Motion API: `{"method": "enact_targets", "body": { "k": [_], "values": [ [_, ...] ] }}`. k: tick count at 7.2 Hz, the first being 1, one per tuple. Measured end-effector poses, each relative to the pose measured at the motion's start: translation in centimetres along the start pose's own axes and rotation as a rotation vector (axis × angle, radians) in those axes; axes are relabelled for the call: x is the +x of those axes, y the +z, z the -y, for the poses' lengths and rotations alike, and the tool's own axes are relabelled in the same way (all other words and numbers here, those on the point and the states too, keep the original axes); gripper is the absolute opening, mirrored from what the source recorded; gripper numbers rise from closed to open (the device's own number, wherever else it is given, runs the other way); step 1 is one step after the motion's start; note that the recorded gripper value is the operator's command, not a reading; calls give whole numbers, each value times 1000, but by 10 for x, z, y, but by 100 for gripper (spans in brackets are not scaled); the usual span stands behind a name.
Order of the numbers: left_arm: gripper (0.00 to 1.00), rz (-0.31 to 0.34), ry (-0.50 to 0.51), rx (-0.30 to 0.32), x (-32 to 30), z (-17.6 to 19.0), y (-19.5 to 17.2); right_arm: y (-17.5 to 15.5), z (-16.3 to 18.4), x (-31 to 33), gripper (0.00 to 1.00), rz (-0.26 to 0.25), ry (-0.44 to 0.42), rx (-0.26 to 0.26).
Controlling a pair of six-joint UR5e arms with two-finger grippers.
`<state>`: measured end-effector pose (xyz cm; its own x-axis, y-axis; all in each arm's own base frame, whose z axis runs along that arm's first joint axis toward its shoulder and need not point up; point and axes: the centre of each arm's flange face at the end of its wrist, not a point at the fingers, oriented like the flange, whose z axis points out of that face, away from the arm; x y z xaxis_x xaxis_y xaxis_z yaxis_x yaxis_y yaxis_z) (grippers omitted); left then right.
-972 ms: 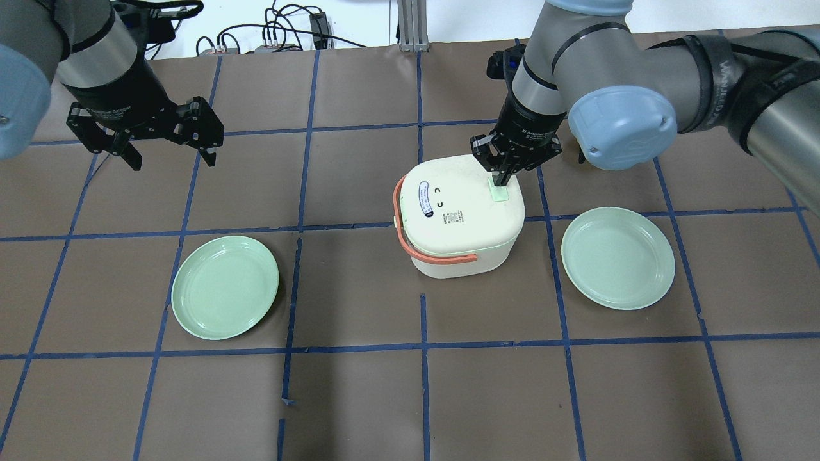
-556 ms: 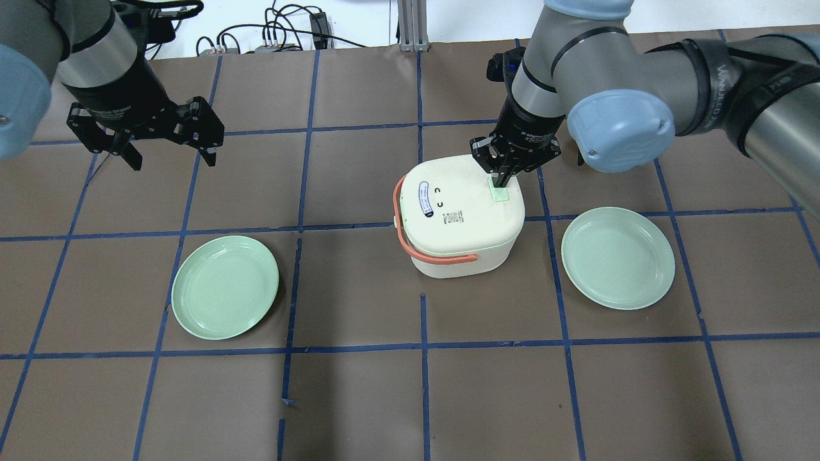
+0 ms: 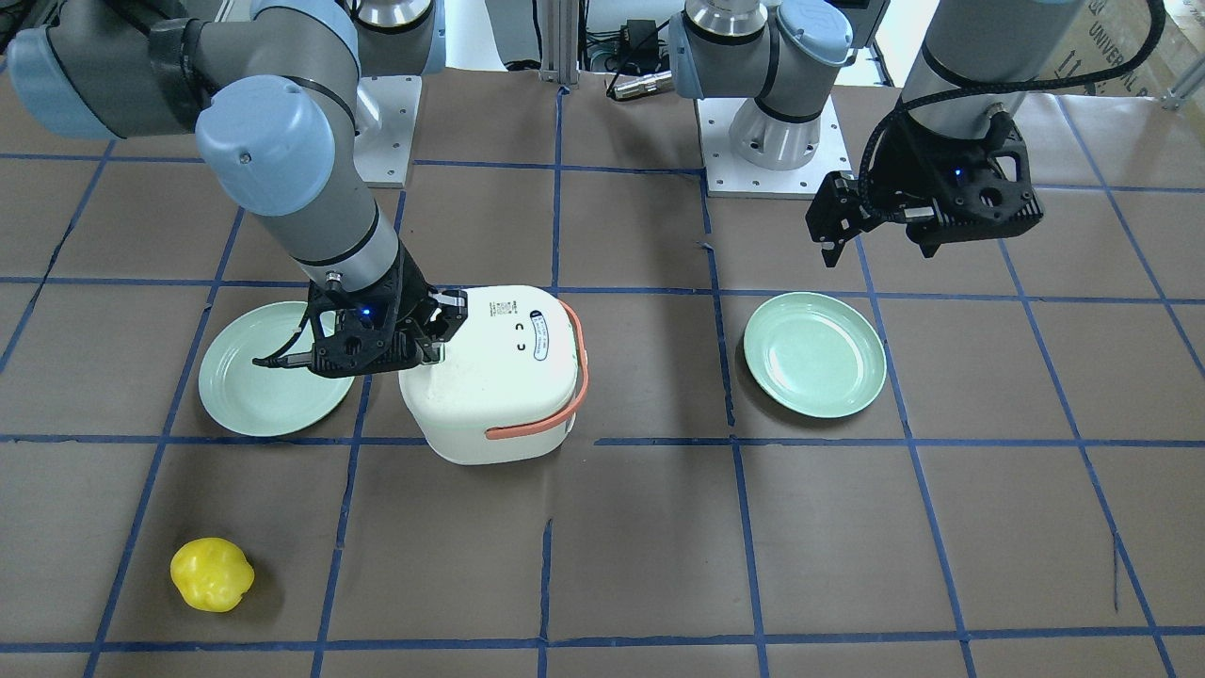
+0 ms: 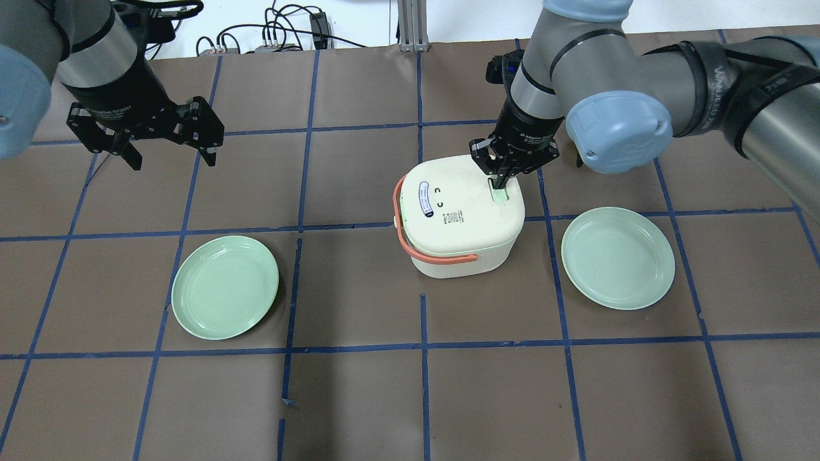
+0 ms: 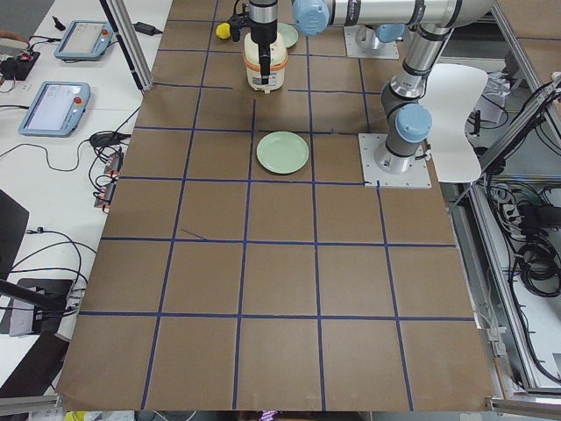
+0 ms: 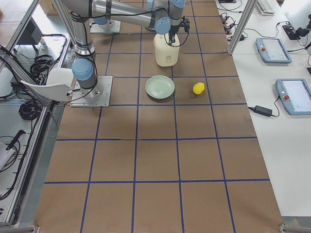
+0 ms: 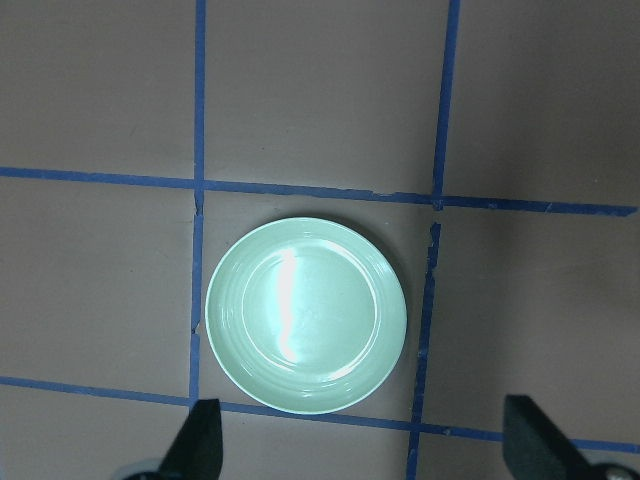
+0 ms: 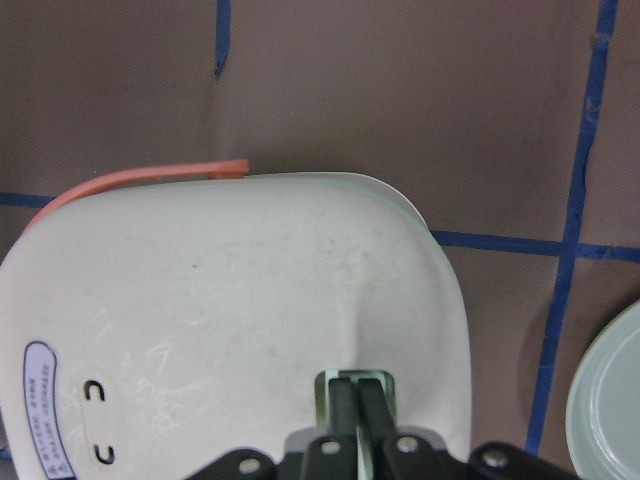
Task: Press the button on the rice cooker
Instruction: 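Lower the right gripper and press the green lid button down, then raise the right gripper away as the cooker lid pops open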
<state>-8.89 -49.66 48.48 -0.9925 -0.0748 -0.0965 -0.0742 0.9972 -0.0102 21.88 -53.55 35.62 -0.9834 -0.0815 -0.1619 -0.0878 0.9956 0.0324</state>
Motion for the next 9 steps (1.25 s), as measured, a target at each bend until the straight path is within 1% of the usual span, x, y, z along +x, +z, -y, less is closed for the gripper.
{"method": "enact_targets", "body": {
  "k": [1, 2, 3, 4, 5, 6, 7, 8, 9],
  "values": [
    [100, 0, 0, 0, 0, 0, 0, 0, 0, 0, 17, 0, 0, 3],
    [100, 0, 0, 0, 0, 0, 0, -2, 1, 0, 21, -5, 3, 10],
    [100, 0, 0, 0, 0, 0, 0, -8, 1, 0, 32, -11, 7, 21],
    [100, 0, 0, 0, 0, 0, 0, -15, 0, -1, 58, -17, 13, 30],
    [100, 0, 0, 0, 0, 0, 0, -27, -4, -2, 91, -19, 33, 49],
    [100, -1, 0, 0, 0, 0, 0, -46, -10, -5, 99, -17, 71, 77],
    [100, -1, 0, 0, 0, 0, 0, -73, -15, -7, 100, -28, 102, 91],
    [100, -1, 0, 0, 0, 0, 0, -104, -17, -7, 100, -58, 110, 89],
    [100, 0, 0, 0, 0, 0, 0, -132, -18, -4, 100, -95, 83, 86]
  ]
}}
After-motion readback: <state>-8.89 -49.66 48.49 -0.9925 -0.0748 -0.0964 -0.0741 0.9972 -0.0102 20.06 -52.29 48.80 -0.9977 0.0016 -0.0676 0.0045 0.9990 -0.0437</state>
